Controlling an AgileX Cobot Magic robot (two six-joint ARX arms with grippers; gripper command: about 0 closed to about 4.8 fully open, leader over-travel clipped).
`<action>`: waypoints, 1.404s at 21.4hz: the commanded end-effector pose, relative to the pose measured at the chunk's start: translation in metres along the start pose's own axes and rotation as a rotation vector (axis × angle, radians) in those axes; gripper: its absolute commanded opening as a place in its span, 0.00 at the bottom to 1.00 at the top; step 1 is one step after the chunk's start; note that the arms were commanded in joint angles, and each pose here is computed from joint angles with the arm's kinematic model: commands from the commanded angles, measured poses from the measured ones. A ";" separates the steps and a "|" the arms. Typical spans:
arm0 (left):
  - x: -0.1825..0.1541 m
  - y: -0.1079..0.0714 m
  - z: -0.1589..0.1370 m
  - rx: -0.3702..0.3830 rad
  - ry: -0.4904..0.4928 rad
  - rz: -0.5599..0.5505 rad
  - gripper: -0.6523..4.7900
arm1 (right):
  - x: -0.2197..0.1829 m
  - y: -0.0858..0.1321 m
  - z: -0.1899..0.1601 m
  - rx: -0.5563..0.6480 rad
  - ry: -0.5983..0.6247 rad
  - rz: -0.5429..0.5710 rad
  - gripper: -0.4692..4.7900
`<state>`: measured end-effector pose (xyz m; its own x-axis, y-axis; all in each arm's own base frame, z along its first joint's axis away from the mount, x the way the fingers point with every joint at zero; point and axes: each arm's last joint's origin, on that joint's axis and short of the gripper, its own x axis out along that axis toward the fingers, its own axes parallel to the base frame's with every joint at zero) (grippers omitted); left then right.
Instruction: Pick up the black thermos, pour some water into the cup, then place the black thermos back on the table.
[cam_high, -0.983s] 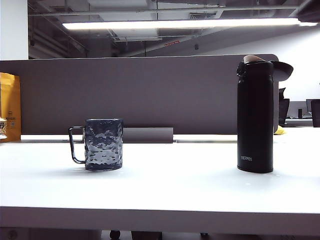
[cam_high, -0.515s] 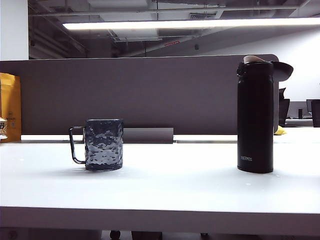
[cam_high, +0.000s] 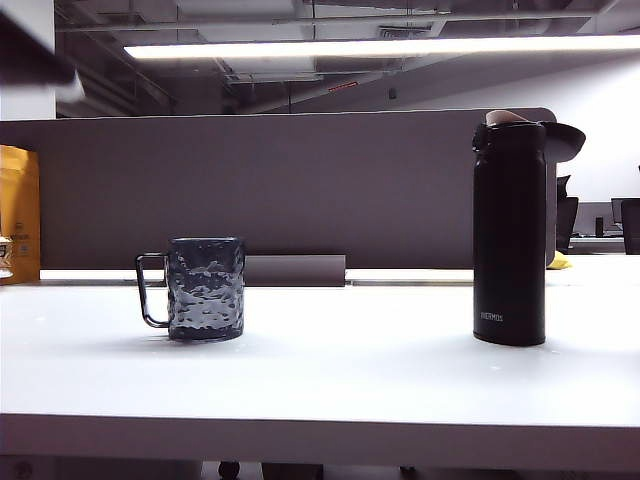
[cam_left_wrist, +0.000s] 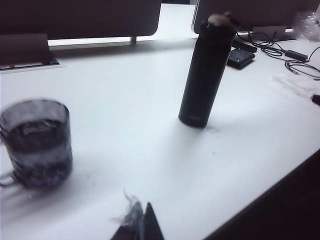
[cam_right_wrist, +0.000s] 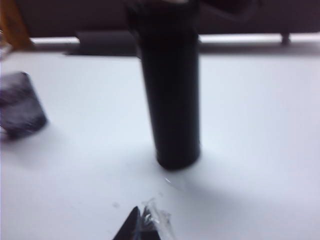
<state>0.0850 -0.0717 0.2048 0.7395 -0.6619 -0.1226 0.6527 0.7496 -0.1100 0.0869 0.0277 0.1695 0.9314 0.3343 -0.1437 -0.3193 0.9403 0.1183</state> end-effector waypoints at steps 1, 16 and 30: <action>0.006 0.004 -0.023 -0.007 -0.017 0.027 0.11 | 0.003 -0.001 -0.007 -0.001 0.007 -0.010 0.07; 0.008 0.008 -0.055 -0.052 0.072 0.077 0.12 | 0.006 -0.003 -0.019 0.002 0.060 -0.013 0.09; 0.004 0.016 -0.049 -0.064 0.010 0.111 0.12 | 0.006 -0.003 -0.019 0.002 0.057 -0.016 0.09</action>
<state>0.0885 -0.0652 0.1520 0.7958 -0.5822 -0.1665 0.5629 0.8126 -0.1511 0.0898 0.0285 0.1505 0.9240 0.3257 -0.2004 -0.3071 0.9442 0.1188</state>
